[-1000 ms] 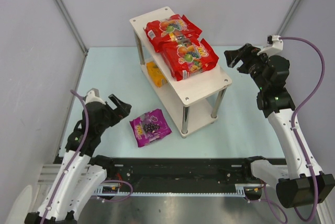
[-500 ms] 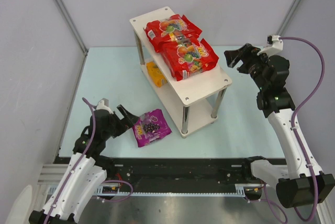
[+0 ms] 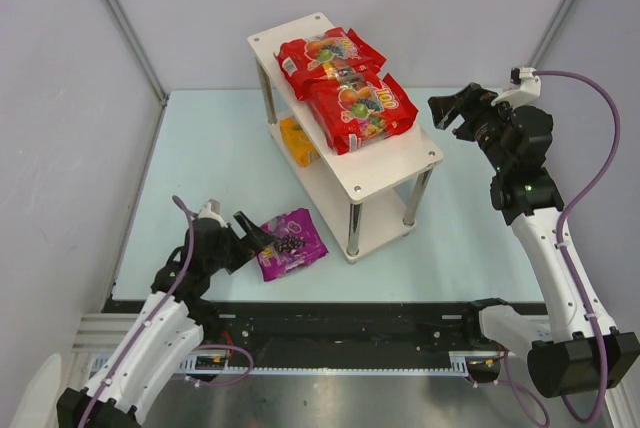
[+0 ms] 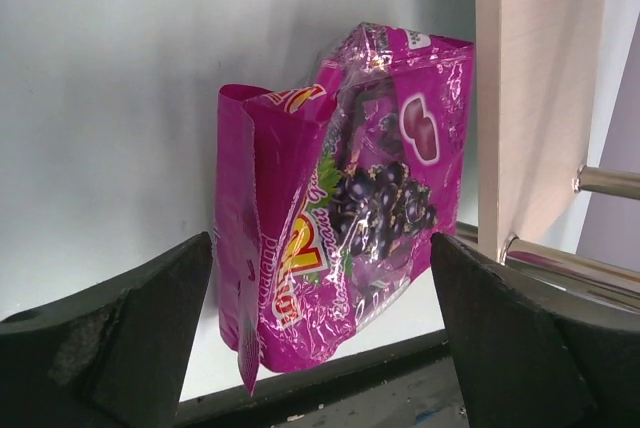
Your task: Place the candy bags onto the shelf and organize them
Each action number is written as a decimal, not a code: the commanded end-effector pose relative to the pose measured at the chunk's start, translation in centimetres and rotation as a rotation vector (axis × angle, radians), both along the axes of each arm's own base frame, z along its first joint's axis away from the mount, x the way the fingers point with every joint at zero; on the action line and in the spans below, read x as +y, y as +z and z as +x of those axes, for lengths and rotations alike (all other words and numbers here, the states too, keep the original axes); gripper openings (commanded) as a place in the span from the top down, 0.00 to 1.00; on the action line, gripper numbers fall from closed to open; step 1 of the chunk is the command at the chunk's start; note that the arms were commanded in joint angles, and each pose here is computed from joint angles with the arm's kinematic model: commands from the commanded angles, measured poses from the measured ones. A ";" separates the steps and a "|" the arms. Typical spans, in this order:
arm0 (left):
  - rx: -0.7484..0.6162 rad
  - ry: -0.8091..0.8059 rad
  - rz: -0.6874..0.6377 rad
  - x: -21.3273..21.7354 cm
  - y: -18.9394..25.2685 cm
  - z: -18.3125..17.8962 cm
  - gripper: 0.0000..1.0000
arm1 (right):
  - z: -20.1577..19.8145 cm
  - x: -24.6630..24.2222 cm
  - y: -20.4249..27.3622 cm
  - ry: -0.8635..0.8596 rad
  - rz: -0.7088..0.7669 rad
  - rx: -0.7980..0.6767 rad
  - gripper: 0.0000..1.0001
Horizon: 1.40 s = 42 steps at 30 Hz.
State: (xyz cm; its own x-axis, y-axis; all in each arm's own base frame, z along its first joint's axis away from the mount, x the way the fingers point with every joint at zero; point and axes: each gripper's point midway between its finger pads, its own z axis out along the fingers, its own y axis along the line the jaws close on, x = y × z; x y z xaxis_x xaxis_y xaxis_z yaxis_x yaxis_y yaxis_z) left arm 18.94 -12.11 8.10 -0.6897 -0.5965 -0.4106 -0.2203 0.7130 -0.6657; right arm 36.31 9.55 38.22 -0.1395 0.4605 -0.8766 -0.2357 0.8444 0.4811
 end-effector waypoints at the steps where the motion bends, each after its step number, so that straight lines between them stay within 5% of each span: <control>1: -0.028 -0.013 -0.072 -1.3 0.5 0.8 0.08 | 0.0 -0.2 0.6 -0.013 0.004 -0.018 0.11; 17: -0.006 -0.091 -0.112 -3.1 -1.3 1.1 0.18 | 0.1 -0.3 0.5 -0.020 -0.002 -0.018 0.11; 20: -0.018 -0.113 -0.119 -3.4 -1.3 1.2 0.56 | 0.1 -0.3 0.5 -0.018 -0.001 -0.018 0.11; 21: -0.024 -0.117 -0.119 -3.5 -1.2 1.3 0.90 | 0.1 -0.3 0.5 -0.017 0.001 -0.017 0.11; 22: -0.023 -0.117 -0.121 -3.5 -1.2 1.3 1.00 | 0.0 -0.2 0.7 -0.014 0.003 -0.021 0.10; 37: -0.436 -0.213 -0.232 -4.8 16.9 2.2 1.00 | -0.2 0.0 0.9 -0.003 0.008 -0.026 0.11; 42: -0.351 -0.120 -0.008 -1.5 16.0 2.2 1.00 | -0.2 -0.2 0.6 -0.010 0.004 -0.018 0.11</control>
